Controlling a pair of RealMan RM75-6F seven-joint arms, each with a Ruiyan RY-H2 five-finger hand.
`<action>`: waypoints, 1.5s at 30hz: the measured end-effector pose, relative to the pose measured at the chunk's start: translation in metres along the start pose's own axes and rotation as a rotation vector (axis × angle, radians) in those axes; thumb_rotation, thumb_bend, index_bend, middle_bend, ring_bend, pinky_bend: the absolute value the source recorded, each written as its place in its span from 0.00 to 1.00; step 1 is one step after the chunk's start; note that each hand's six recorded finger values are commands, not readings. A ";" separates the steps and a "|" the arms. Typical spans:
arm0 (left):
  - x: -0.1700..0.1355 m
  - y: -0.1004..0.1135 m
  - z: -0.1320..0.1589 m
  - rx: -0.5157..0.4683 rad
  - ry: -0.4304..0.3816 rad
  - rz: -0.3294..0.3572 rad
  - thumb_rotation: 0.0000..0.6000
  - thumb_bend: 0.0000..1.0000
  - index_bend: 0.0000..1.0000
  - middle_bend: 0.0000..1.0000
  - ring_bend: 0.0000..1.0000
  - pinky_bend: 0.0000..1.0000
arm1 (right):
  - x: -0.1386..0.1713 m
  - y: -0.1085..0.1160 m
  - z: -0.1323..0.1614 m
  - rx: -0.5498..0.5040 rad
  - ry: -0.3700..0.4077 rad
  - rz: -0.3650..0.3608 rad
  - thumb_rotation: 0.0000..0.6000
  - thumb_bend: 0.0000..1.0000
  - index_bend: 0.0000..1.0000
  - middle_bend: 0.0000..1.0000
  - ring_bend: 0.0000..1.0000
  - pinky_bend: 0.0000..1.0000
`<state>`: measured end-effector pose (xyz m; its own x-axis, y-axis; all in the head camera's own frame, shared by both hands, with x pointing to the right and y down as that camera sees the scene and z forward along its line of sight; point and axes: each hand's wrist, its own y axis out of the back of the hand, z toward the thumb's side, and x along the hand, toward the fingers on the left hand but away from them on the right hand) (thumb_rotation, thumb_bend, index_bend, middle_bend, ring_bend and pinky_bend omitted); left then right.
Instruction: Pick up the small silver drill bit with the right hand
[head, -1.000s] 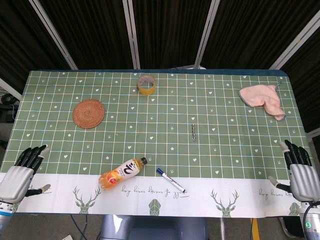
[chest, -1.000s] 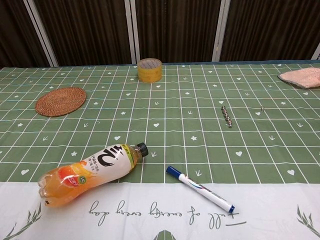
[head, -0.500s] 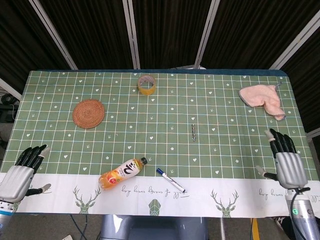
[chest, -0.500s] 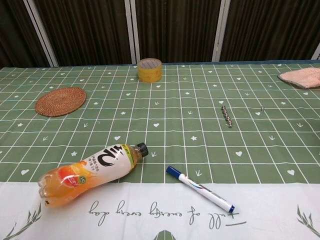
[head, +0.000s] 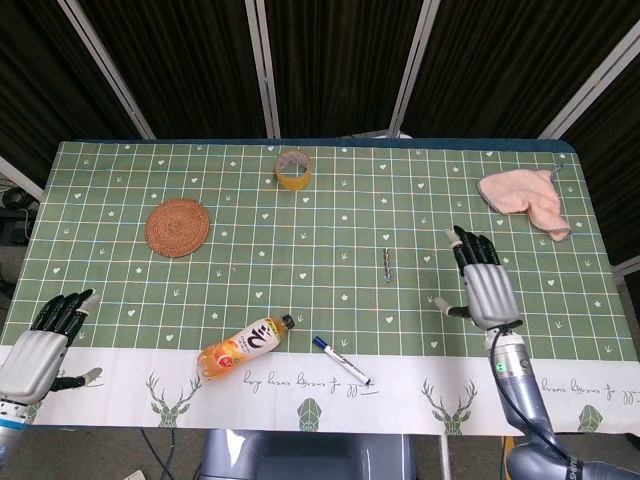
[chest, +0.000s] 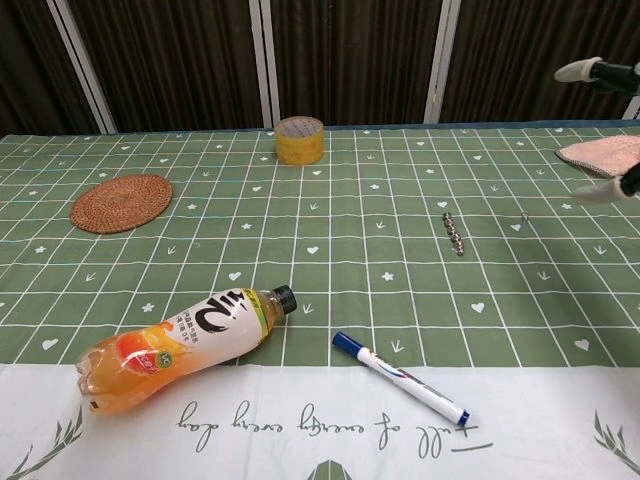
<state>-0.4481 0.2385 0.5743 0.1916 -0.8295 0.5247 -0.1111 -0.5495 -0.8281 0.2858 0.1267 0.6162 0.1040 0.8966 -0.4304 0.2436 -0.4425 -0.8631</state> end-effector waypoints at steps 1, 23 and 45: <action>0.000 0.000 0.000 -0.001 0.001 0.000 1.00 0.08 0.00 0.00 0.00 0.00 | -0.003 -0.004 0.003 -0.007 -0.004 0.005 1.00 0.09 0.00 0.00 0.00 0.00; 0.005 -0.001 -0.009 -0.021 0.033 -0.017 1.00 0.08 0.00 0.00 0.00 0.00 | -0.071 -0.091 0.038 -0.084 -0.140 0.082 1.00 0.09 0.00 0.00 0.00 0.00; 0.007 -0.003 -0.013 -0.036 0.052 -0.032 1.00 0.08 0.00 0.00 0.00 0.00 | -0.088 -0.134 0.029 -0.078 -0.194 0.119 1.00 0.10 0.00 0.00 0.00 0.00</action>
<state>-0.4588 0.2331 0.5830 0.1443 -0.8149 0.5613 -0.1406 -0.5784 -0.8036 0.2158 0.1067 0.7624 -0.0492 0.8152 -0.5770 0.3157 -0.5354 -0.7834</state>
